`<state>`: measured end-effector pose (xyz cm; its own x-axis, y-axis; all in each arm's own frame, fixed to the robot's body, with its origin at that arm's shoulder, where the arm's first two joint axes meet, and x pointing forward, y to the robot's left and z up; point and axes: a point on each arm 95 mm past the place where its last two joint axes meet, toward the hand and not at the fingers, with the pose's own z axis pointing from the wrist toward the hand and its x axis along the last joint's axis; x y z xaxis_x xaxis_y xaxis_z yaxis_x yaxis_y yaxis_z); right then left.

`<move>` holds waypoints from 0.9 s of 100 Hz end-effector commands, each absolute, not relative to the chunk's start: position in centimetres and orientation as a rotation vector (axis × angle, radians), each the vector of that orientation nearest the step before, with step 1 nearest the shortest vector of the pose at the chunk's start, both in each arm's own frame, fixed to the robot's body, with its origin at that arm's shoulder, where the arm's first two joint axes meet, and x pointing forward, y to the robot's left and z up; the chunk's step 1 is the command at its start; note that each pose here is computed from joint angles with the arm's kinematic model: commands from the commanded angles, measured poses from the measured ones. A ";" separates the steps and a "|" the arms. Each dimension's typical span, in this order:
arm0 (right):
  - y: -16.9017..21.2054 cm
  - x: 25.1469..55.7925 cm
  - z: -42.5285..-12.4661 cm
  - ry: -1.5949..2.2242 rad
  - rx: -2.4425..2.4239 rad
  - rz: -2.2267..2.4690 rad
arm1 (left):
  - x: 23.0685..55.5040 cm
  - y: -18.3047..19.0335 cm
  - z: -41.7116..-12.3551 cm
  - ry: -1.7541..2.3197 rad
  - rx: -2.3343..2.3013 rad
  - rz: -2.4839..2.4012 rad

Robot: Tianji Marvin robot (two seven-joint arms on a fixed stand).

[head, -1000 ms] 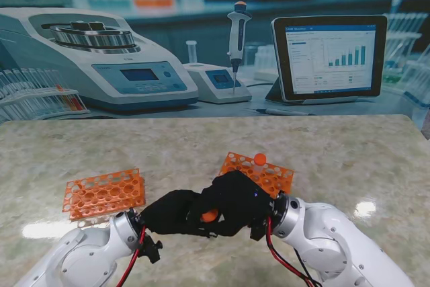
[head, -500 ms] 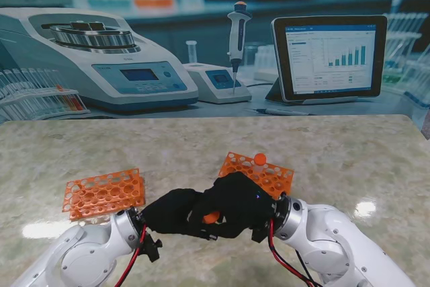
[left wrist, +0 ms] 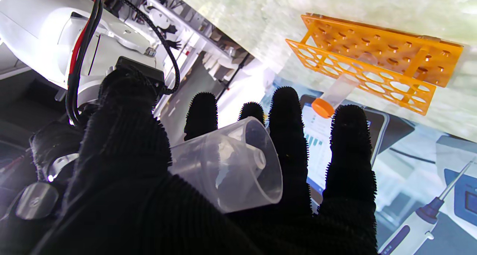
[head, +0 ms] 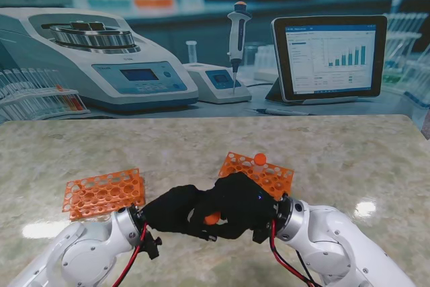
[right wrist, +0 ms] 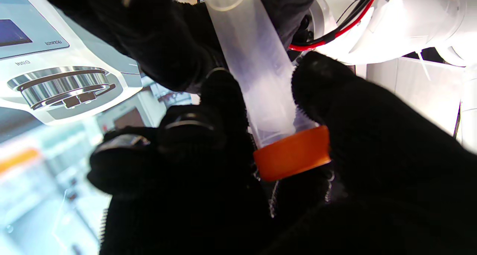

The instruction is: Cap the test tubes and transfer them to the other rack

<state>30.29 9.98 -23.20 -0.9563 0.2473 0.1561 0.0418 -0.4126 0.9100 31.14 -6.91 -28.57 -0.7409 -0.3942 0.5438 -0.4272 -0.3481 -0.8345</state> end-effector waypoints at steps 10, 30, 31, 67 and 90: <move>10.4 29.4 -23.0 1.613 0.400 2.548 | 31.4 -6.7 -28.6 -1.805 1.132 2.292; 10.3 29.3 -22.9 1.607 0.395 2.553 | 31.6 -6.8 -28.6 -1.819 1.127 2.289; 10.3 29.3 -22.9 1.607 0.395 2.554 | 31.6 -6.8 -28.6 -1.821 1.127 2.289; 10.2 28.7 -22.8 1.594 0.387 2.567 | 31.8 -6.7 -28.5 -1.836 1.130 2.288; 10.0 28.3 -22.8 1.579 0.382 2.582 | 31.7 -6.8 -28.5 -1.827 1.126 2.298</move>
<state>29.23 9.35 -22.92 -0.9575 0.2396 0.1604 0.0372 -0.4487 0.8929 31.55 -6.86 -28.52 -0.7481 -0.4118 0.5204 -0.4170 -0.3183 -0.8513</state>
